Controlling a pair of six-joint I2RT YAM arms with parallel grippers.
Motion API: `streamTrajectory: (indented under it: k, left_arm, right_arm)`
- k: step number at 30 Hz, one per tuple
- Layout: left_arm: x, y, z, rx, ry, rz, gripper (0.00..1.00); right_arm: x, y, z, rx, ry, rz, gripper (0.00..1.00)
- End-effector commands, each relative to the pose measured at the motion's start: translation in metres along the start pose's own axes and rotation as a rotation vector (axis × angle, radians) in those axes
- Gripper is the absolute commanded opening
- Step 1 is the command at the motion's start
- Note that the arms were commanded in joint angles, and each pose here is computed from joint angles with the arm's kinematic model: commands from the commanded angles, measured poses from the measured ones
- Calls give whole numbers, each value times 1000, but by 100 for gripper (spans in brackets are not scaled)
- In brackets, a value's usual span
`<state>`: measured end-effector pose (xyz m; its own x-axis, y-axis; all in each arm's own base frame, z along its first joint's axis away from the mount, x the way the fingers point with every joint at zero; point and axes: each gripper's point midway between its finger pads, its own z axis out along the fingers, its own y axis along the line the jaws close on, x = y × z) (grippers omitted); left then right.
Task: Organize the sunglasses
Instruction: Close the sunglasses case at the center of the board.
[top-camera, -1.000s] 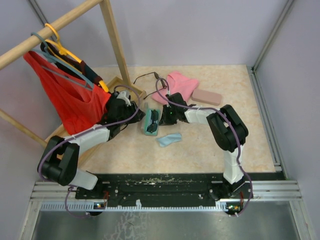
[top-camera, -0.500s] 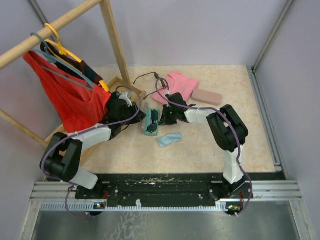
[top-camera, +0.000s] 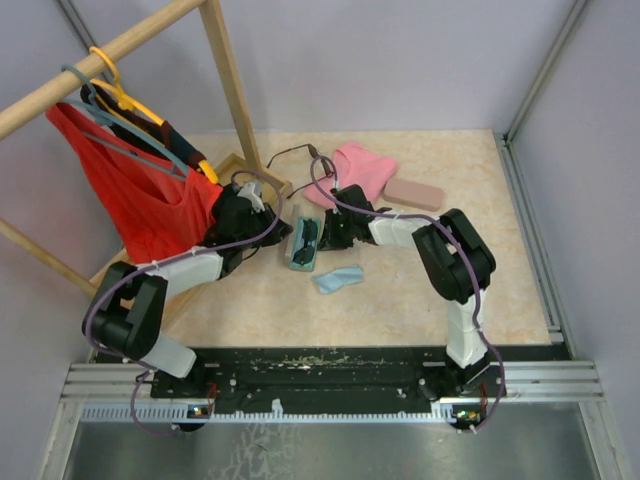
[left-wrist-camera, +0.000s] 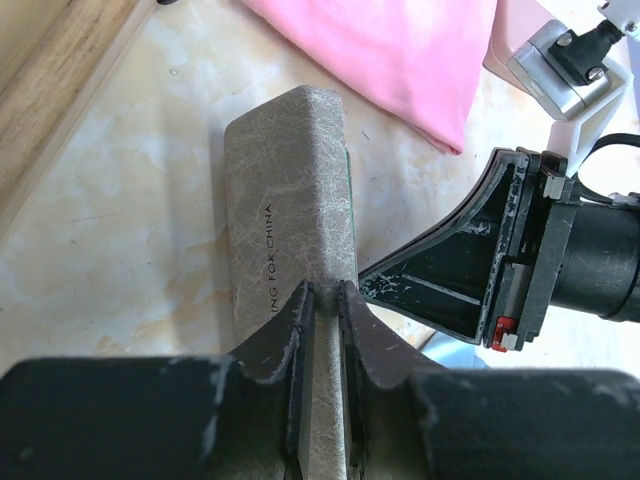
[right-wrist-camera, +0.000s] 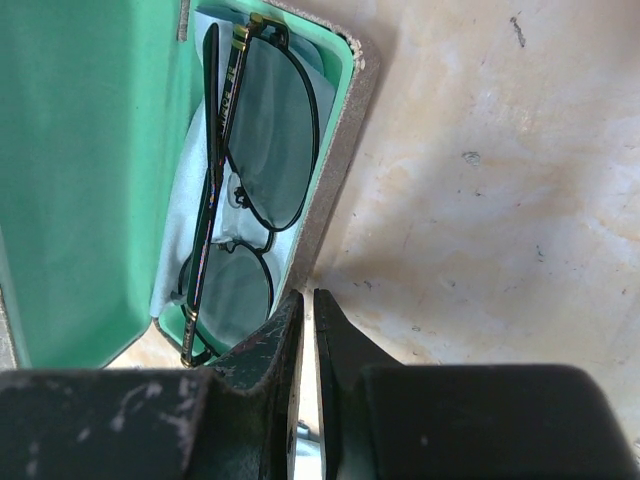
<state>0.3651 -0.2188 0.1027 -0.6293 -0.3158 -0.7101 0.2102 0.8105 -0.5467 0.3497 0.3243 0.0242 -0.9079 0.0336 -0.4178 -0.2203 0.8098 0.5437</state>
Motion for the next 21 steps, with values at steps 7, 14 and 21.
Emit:
streamTrajectory:
  k: [7,14,21]
  left_arm:
    - [32,1,7,48,97,-31,18]
    - [42,1,10,54,123,-31,17]
    - [49,2,13,63,145,-34,18]
  right_arm:
    - [-5,5,9,-12,-6,-26,10]
    - [-5,4,10,-9,-6,-25,10]
    - [-5,4,9,-6,-8,-23,10]
